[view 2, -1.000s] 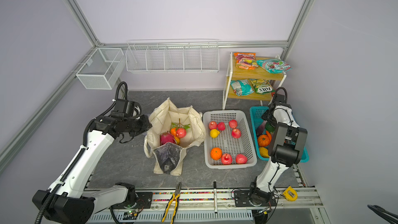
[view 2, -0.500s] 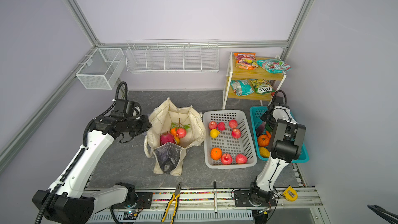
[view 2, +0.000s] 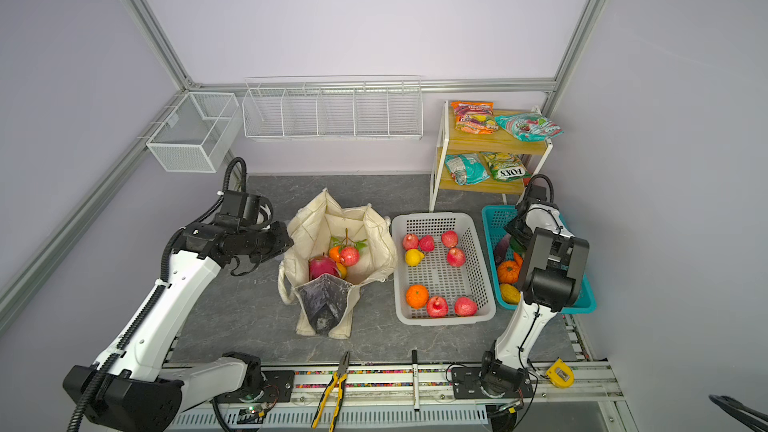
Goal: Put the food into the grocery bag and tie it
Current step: 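Lower the right gripper onto the round green squash and grasp it, then lift the green squash with the right gripper and carry it over the bag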
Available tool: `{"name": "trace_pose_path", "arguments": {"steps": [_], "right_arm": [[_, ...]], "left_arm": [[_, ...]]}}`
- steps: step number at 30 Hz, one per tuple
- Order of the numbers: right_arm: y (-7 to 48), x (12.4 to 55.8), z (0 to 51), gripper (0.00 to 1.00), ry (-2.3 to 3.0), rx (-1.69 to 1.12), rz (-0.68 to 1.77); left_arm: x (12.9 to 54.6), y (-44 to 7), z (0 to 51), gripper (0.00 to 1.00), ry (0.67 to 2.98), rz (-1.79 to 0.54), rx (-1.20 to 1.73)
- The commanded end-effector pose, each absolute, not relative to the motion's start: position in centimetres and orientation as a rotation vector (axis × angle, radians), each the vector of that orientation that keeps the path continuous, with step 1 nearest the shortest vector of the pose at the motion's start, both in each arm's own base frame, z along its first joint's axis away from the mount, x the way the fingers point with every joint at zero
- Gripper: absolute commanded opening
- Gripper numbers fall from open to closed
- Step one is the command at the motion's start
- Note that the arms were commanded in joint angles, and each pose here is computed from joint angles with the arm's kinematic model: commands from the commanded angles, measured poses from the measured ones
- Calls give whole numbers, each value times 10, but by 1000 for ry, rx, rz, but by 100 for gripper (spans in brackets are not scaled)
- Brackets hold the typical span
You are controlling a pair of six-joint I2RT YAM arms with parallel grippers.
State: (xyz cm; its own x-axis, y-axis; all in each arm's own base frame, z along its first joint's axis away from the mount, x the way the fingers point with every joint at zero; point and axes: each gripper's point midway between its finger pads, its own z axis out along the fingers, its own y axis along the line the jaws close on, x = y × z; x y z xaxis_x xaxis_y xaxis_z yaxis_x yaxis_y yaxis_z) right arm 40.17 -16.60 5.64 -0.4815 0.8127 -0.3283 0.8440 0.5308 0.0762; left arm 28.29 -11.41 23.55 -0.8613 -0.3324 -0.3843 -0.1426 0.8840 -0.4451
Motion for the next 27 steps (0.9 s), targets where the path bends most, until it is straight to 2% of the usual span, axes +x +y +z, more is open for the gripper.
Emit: {"name": "trace_pose_path", "arguments": {"steps": [1,8,16,21,27], "right_arm": [[-166,398,70,72,2423,1382,-129],[-163,379,110,71,2388,1341,-155],[-146,346,180,71,2309,1258,-130],[-102,332,227,71,2319,1066,-70],[-15,318,268,71,2355,767,106]], "left_arm": [[277,-116,235,0,2615,-571,-326],[278,-115,240,0,2594,-572,-323],[283,-118,244,0,2573,-592,-332],[284,-118,245,0,2573,-593,-333],[283,-118,239,0,2588,-591,-343]]}}
